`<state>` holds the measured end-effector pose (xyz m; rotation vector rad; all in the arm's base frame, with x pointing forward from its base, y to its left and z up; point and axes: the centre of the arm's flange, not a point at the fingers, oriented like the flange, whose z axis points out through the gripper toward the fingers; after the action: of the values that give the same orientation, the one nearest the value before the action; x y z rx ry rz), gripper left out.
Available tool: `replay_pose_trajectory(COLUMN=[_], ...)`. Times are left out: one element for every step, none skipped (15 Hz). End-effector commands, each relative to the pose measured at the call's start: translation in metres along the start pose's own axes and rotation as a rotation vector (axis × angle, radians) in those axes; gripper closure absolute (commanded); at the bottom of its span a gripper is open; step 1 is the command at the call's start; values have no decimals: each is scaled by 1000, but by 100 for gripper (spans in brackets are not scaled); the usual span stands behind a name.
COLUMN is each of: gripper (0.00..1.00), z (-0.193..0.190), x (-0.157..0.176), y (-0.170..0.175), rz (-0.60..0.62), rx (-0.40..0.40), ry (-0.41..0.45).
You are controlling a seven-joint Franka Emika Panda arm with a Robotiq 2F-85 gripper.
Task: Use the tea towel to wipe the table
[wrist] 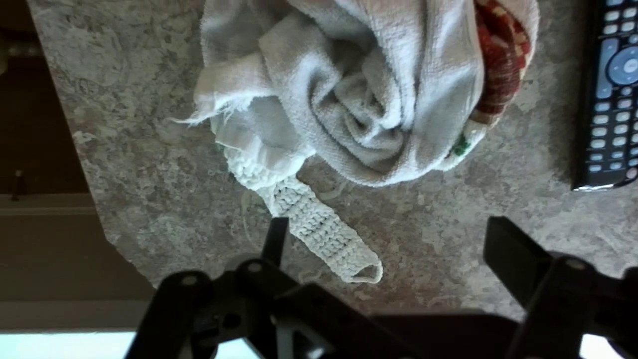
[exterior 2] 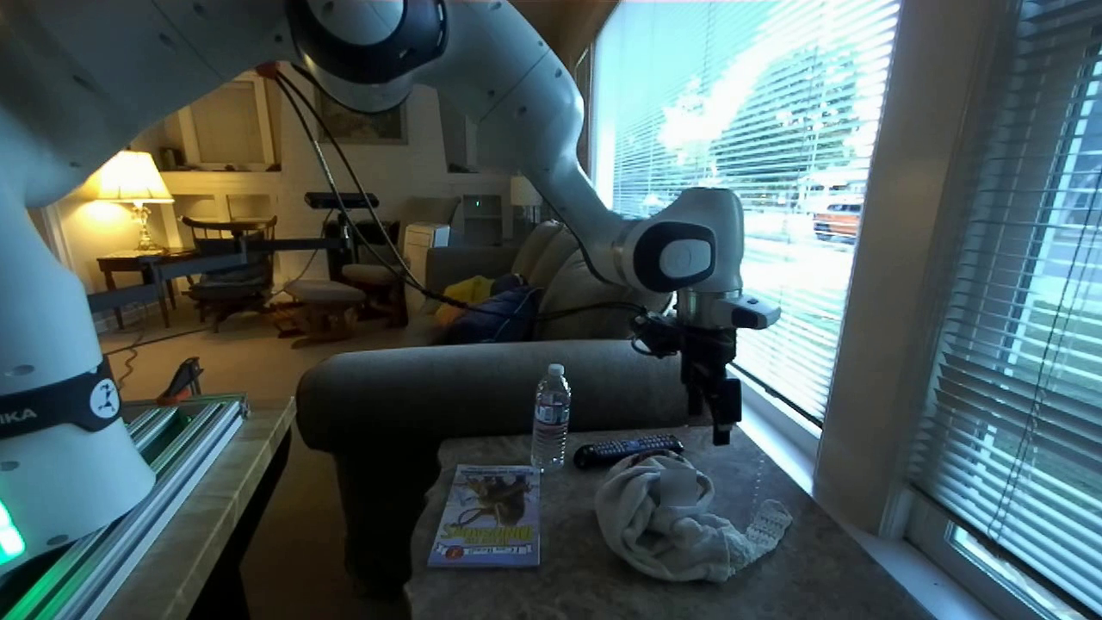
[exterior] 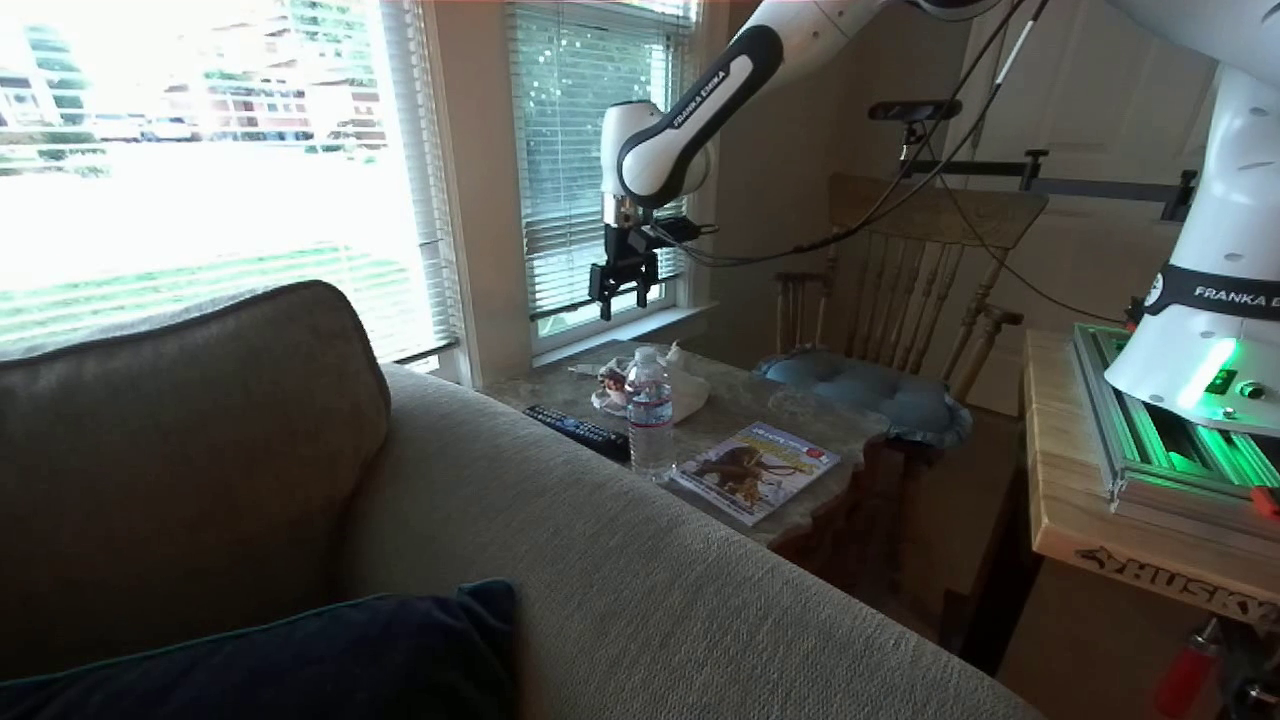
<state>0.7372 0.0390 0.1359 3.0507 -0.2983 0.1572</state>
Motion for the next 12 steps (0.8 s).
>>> replay_pose_trajectory(gripper=[0,0,0,0,0,0,0,0,0,0,0,0], z=[-40,-47,-53,-60,-66,-73,-79,-85,-90,-95,-100,-104], x=[-30,-34,-38,-44,-49,-55,-60,-65,-70,-75,-81,-87], y=[19,24,29,34,39,45,50,54,58,63,67,71], rz=[-13,-22,-28,-43,-57,-74,-90,-108,-127,-141,-154,-166], rx=[-37,-48,-58,-66,-74,-79,-86,-92,-98,-101,-104,-105], ry=[-27,-36,-43,-56,-67,-75,-83,-93,-105,-112,-121,-128])
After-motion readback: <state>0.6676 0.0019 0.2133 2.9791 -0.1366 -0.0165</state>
